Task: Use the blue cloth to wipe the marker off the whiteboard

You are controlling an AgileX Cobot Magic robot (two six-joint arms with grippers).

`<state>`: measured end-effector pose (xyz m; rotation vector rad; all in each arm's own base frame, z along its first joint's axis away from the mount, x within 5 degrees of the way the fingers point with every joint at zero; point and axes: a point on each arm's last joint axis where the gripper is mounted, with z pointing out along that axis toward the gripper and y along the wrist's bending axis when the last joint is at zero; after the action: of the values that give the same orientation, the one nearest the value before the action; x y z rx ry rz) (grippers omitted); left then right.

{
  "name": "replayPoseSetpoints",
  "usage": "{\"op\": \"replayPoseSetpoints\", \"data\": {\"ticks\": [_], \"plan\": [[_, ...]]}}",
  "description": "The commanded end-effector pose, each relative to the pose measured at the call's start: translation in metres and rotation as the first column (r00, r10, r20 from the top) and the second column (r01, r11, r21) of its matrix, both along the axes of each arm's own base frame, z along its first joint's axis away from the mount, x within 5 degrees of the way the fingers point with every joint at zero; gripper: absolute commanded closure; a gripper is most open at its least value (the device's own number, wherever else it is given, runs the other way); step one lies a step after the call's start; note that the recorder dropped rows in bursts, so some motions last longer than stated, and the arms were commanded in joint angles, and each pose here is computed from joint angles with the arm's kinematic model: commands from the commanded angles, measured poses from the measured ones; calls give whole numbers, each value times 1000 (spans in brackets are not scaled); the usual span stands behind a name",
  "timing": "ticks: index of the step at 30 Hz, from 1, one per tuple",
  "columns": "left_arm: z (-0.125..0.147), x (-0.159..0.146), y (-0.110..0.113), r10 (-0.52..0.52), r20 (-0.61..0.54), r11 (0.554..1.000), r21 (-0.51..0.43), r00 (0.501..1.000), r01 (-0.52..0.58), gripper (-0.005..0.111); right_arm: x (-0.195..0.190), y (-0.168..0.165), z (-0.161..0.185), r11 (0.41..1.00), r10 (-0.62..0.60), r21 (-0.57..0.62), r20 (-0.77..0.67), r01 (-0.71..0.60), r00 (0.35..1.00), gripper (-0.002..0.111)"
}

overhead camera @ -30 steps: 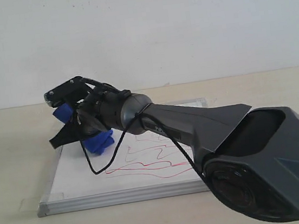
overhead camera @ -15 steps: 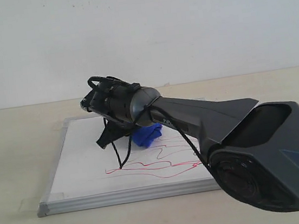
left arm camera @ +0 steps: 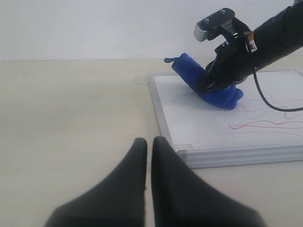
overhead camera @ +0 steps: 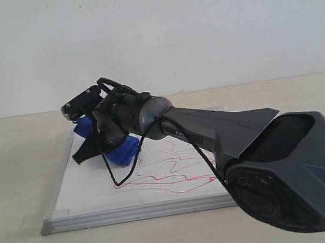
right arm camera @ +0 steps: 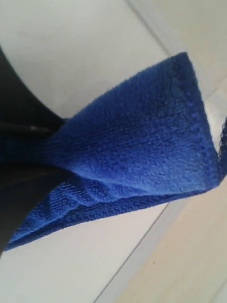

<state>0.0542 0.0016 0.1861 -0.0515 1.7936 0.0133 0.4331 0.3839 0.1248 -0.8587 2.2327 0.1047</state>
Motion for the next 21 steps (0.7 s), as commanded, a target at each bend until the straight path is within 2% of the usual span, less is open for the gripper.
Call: {"op": "replayPoseSetpoints", "data": {"ticks": [1,2,3,4,6,7,9,11,13,14,16,17,19,21], "plan": [[-1,0,0,-1,4,1000,-7,1000,1,103,3,-23,-5,962,-35,-270,6,35,999,109],[-1,0,0,-1,4,1000,-7,1000,1,103,2,-34,-6,921,-70,-385,5,66,998,109],[-1,0,0,-1,4,1000,-7,1000,1,103,2,-38,-6,899,-83,-431,13,80,996,109],[-1,0,0,-1,4,1000,-7,1000,1,103,3,-47,-4,849,-109,-517,34,111,993,109],[-1,0,0,-1,4,1000,-7,1000,1,103,5,-52,0,810,-109,-571,77,134,991,109],[-1,0,0,-1,4,1000,-7,1000,1,103,6,-51,0,815,-102,-565,82,130,991,109],[-1,0,0,-1,4,1000,-7,1000,1,103,6,-42,-2,871,-67,-483,72,94,995,109],[-1,0,0,-1,4,1000,-7,1000,1,103,2,-18,-5,964,46,-263,14,-41,999,109],[-1,0,0,-1,4,1000,-7,1000,1,103,-3,0,-3,975,188,-116,-3,-187,982,109],[-1,0,0,-1,4,1000,-7,1000,1,103,-4,3,-3,968,232,-97,6,-230,973,109],[-1,0,0,-1,4,1000,-7,1000,1,103,-4,2,-3,961,246,-132,6,-243,969,109],[-1,0,0,-1,4,1000,-7,1000,1,103,-3,-2,-5,951,247,-194,2,-242,969,109],[-1,0,0,-1,4,1000,-7,1000,1,103,-2,-16,-8,924,197,-329,-32,-196,980,109],[-1,0,0,-1,4,1000,-7,1000,1,103,-1,-26,-9,904,134,-401,-61,-148,989,109]]}}
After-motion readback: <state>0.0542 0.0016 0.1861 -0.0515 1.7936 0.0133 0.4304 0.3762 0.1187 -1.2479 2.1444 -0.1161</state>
